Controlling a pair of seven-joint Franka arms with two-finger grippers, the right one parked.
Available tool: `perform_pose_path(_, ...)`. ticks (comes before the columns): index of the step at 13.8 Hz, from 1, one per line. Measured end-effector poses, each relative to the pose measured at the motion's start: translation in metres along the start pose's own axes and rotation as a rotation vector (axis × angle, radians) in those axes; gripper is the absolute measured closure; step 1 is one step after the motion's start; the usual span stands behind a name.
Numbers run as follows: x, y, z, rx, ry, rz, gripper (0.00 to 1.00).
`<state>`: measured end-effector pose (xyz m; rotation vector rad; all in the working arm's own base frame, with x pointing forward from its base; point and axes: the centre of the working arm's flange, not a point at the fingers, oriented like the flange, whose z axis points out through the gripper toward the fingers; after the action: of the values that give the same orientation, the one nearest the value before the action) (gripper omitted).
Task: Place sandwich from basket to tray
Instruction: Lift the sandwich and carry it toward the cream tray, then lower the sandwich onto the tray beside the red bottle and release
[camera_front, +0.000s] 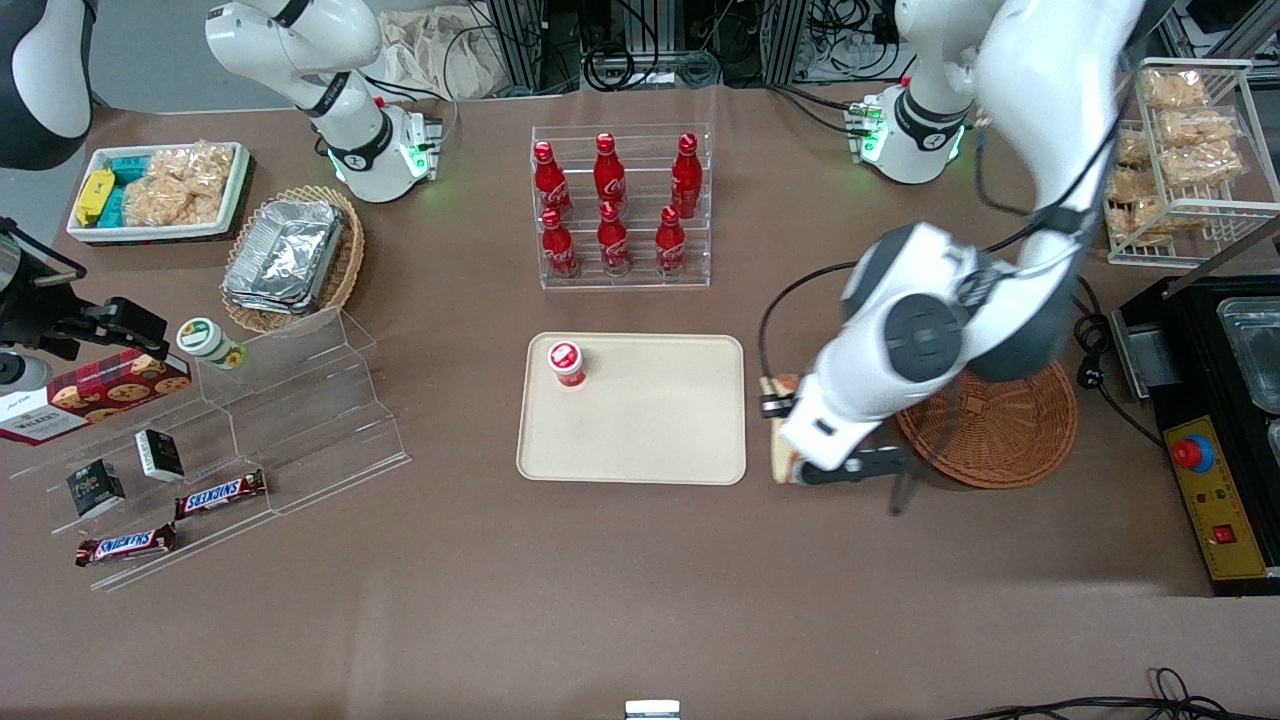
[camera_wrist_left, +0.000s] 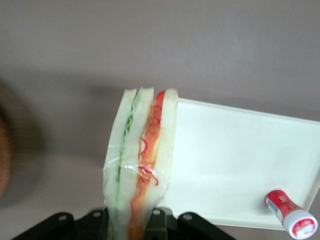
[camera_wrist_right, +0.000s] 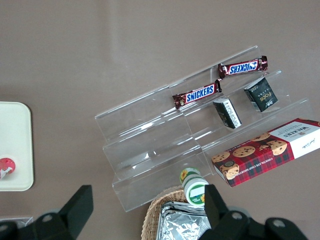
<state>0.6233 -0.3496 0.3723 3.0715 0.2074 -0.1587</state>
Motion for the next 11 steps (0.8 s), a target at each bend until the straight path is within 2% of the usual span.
perform_pose_path(1,-0.003,0.02,0.028,0.016,0.0,-0.004,0.8)
perform_pose_path(5,-0.022,0.069,0.122,0.022,-0.008,-0.004,0.8)
perform_pose_path(7,-0.036,0.082,0.15,0.053,-0.02,0.013,0.81)
perform_pose_path(9,-0.041,0.085,0.16,0.065,-0.029,0.02,0.82)
perform_pose_path(10,-0.04,0.084,0.159,0.071,-0.03,0.02,0.77)
perform_pose_path(11,-0.039,0.081,0.157,0.084,-0.035,0.018,0.67)
